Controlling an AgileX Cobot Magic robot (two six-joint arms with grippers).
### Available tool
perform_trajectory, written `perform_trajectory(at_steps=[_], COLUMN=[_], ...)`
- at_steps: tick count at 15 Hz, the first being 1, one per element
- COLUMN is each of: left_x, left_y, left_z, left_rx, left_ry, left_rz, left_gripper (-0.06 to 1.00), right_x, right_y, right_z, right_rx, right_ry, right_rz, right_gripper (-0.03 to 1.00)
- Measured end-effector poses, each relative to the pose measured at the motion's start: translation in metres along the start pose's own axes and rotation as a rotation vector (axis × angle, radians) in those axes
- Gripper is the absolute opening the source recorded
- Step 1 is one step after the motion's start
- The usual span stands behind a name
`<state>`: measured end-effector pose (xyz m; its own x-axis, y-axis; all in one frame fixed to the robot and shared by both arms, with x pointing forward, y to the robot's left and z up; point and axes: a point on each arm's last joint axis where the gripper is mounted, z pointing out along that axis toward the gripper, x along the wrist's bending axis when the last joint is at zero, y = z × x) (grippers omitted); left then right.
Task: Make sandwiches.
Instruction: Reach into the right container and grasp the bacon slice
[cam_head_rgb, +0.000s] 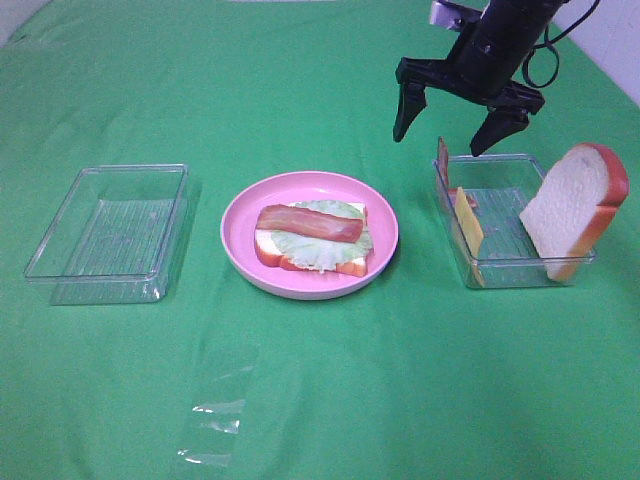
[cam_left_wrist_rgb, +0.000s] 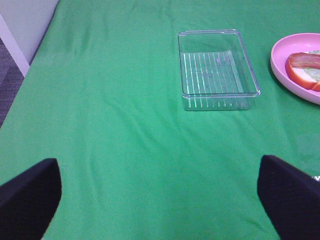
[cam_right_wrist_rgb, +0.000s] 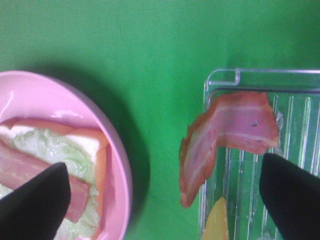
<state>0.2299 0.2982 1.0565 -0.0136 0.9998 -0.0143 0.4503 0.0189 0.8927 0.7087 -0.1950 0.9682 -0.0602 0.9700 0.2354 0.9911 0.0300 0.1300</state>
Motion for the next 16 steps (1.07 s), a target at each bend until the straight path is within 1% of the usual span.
perform_trajectory(at_steps=[5, 8, 11, 12, 15, 16], left_x=[0.000, 0.000, 0.000, 0.000, 0.000, 0.000], left_y=[0.000, 0.000, 0.000, 0.000, 0.000, 0.000], left_z=[0.000, 0.000, 0.000, 0.000, 0.000, 0.000], left_rx=[0.000, 0.000, 0.000, 0.000, 0.000, 0.000], left_ry=[0.000, 0.000, 0.000, 0.000, 0.000, 0.000], left_rz=[0.000, 0.000, 0.000, 0.000, 0.000, 0.000], left_gripper=[0.99, 0.99, 0.99, 0.99, 0.99, 0.99], right_x=[-0.007, -0.009, -0.010, -0.010, -0.012, -0.012], right_y=[0.003, 0.004, 0.004, 0.004, 0.004, 0.004], right_z=[0.022, 0.022, 0.023, 0.024, 0.026, 0.026], right_rx=[0.010, 0.005, 0.002, 0.002, 0.005, 0.005], right_ry=[-0.023, -0.054, -0.057, -0.060, -0.074, -0.079], right_rz=[0.006, -0.005, -0.006, -0.007, -0.012, -0.014], right_gripper=[0.95, 0.81, 0.70, 0.64, 0.43, 0.39])
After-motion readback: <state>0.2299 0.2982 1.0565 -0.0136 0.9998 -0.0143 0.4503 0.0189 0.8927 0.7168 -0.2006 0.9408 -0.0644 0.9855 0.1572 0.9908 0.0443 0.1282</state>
